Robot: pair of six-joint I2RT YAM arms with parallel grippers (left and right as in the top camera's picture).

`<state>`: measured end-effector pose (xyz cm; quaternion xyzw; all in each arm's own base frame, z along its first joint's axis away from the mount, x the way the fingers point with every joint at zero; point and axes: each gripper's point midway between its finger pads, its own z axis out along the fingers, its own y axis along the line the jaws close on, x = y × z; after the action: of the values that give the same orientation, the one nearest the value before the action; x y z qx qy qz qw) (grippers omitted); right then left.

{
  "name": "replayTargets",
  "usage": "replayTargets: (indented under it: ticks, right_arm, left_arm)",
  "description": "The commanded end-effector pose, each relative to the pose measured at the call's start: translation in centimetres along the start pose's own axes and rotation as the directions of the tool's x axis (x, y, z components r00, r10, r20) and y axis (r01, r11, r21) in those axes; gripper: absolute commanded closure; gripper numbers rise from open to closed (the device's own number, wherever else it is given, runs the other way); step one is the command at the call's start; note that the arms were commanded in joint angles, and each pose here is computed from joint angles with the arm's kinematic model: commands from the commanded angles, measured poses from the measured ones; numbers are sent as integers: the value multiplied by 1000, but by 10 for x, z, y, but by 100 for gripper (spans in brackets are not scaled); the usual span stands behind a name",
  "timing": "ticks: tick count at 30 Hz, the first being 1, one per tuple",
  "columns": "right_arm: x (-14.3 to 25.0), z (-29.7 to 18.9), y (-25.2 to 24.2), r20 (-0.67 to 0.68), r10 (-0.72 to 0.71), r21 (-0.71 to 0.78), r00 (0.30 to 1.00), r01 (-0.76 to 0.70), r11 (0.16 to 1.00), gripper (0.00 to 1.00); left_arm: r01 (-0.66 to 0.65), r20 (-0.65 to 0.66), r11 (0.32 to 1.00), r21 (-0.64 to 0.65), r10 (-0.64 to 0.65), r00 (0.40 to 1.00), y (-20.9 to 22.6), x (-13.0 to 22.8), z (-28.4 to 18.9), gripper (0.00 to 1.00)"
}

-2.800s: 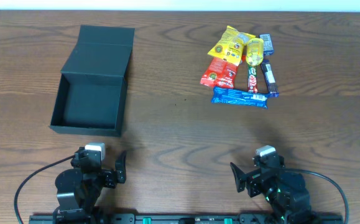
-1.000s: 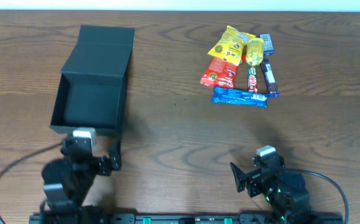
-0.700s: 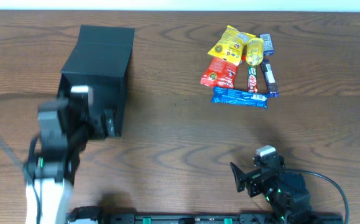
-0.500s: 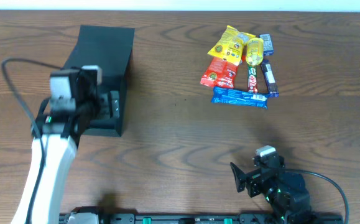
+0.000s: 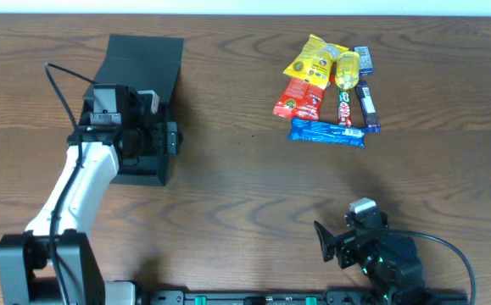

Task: Pack container
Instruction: 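Reach the left gripper to the black box lid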

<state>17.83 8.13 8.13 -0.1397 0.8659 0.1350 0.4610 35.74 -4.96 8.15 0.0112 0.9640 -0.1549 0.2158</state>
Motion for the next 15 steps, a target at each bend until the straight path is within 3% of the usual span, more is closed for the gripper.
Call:
replayTargets:
  ticks: [1,10,15]
  right_arm:
    - [1,1,-1,0,-16,3,1000,16,1000,1]
    - [2,1,-1,0,-16,3,1000,16,1000,1]
    - [1,1,-1,0,-16,3,1000,16,1000,1]
  left_arm:
    - [-17,-11,1000,16,17,1000,-2,-3,7,13]
    - [42,-74,998,-51,-45,996,15,10,27,37]
    - [30,-82,995,-99,-38,996,18,12,30,60]
